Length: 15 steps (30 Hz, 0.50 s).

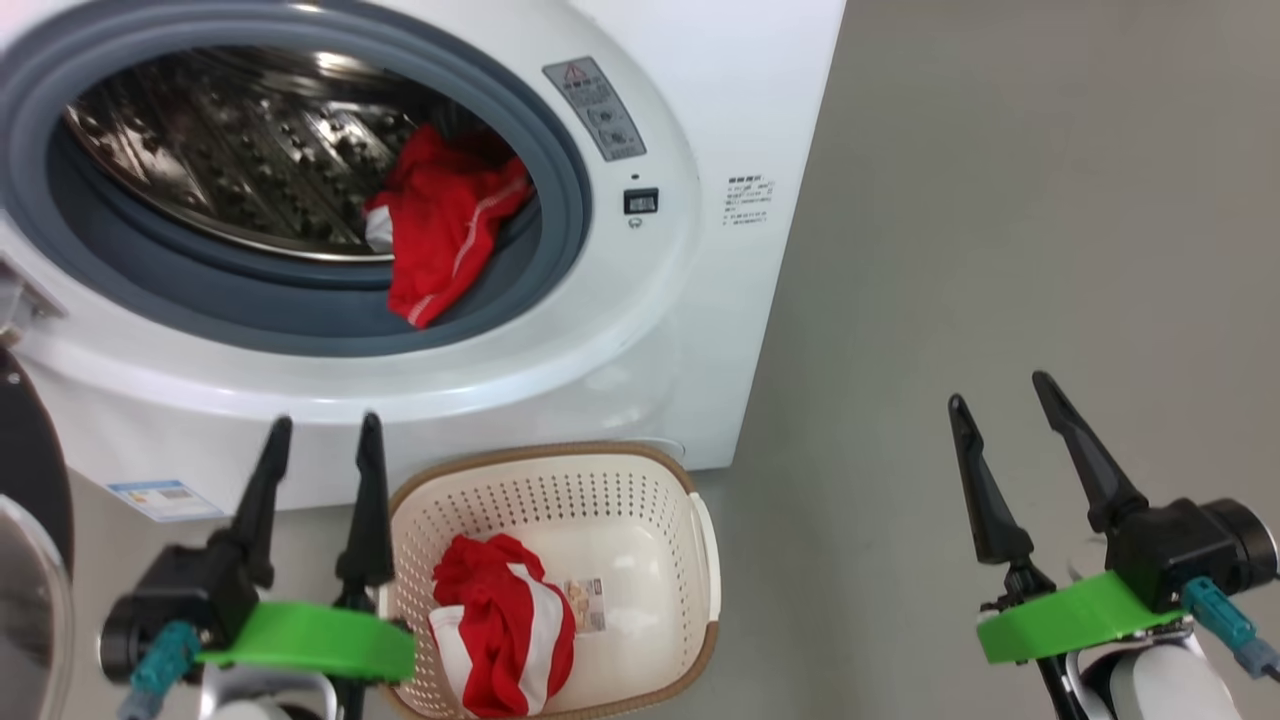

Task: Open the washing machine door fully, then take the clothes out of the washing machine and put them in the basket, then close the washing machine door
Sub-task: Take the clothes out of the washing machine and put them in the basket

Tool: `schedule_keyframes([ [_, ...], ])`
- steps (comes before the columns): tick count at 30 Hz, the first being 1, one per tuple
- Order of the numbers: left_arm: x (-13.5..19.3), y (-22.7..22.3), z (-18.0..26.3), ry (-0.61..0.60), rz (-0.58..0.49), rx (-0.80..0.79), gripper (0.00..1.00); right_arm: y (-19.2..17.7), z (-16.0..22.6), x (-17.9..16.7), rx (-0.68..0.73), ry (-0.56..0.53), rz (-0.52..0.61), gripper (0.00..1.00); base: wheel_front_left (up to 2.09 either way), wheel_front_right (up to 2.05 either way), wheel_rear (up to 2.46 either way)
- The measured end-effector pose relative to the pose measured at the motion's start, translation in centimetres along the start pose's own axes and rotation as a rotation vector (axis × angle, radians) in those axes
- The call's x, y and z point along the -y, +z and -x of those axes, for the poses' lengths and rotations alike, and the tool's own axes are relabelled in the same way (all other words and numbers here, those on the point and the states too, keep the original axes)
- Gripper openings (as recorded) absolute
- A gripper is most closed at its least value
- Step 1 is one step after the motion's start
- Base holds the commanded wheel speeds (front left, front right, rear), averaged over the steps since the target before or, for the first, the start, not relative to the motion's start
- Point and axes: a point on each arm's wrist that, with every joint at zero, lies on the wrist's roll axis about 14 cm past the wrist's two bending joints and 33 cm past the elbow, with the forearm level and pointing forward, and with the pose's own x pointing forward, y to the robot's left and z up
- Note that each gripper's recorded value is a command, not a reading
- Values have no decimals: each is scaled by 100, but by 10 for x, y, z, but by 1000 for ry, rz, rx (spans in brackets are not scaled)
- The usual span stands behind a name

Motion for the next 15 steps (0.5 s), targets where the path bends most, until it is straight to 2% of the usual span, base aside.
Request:
schedule_keyframes([
  [15, -6, 8, 31, 45, 2, 15, 100, 8, 15, -4, 18, 8, -3, 100, 0, 0, 0],
])
